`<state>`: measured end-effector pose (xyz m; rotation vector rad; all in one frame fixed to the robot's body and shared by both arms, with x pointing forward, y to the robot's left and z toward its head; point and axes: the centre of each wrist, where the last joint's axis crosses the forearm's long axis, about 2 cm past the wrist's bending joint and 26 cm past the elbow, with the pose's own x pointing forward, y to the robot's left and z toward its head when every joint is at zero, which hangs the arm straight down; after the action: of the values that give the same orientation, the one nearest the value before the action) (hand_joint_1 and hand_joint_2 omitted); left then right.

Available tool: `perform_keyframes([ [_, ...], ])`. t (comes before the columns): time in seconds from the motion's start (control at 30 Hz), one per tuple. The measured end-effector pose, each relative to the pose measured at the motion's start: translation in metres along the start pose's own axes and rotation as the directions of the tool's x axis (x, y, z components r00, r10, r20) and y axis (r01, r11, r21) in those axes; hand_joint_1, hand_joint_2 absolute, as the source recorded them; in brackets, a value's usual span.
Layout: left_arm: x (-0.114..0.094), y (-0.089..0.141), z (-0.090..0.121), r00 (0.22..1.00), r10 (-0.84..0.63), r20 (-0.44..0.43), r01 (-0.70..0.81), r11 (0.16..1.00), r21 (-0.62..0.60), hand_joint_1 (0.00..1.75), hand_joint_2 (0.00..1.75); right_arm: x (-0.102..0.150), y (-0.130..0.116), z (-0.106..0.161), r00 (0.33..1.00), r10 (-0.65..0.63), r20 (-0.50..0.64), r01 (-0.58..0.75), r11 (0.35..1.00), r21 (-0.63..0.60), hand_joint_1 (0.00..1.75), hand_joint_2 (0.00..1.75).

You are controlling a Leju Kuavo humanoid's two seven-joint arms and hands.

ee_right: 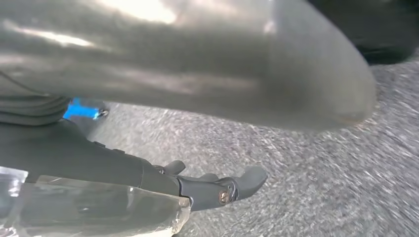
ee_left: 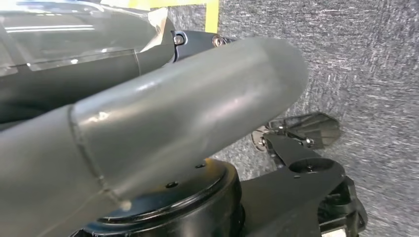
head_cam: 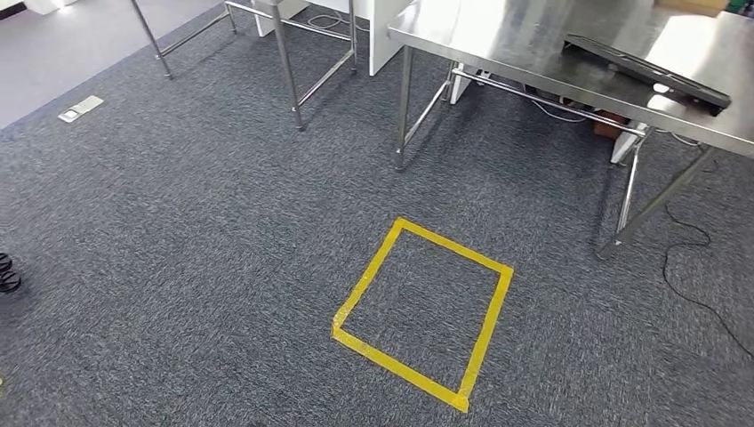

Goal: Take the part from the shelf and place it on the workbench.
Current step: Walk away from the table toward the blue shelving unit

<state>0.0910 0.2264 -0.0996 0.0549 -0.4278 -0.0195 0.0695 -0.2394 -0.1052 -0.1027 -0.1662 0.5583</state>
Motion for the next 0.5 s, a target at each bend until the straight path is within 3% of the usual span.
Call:
perform_keyframes([
  [0.3, -0.0009, -0.0024, 0.0008, 0.997, -0.049, 0.051, 0.048, 0.999, 0.02, 0.0, 0.0, -0.003, 0.0024, 0.0002, 1.0, 0.012, 0.01, -0.012, 1.0, -0.006, 0.0, 0.0],
  [0.5, 0.0058, -0.0034, -0.0005, 1.0, -0.014, 0.024, 0.013, 1.0, 0.012, 0.0, 0.0, -0.0068, 0.0092, 0.0011, 0.999, 0.015, 0.032, -0.015, 1.0, -0.016, 0.0, 0.0],
])
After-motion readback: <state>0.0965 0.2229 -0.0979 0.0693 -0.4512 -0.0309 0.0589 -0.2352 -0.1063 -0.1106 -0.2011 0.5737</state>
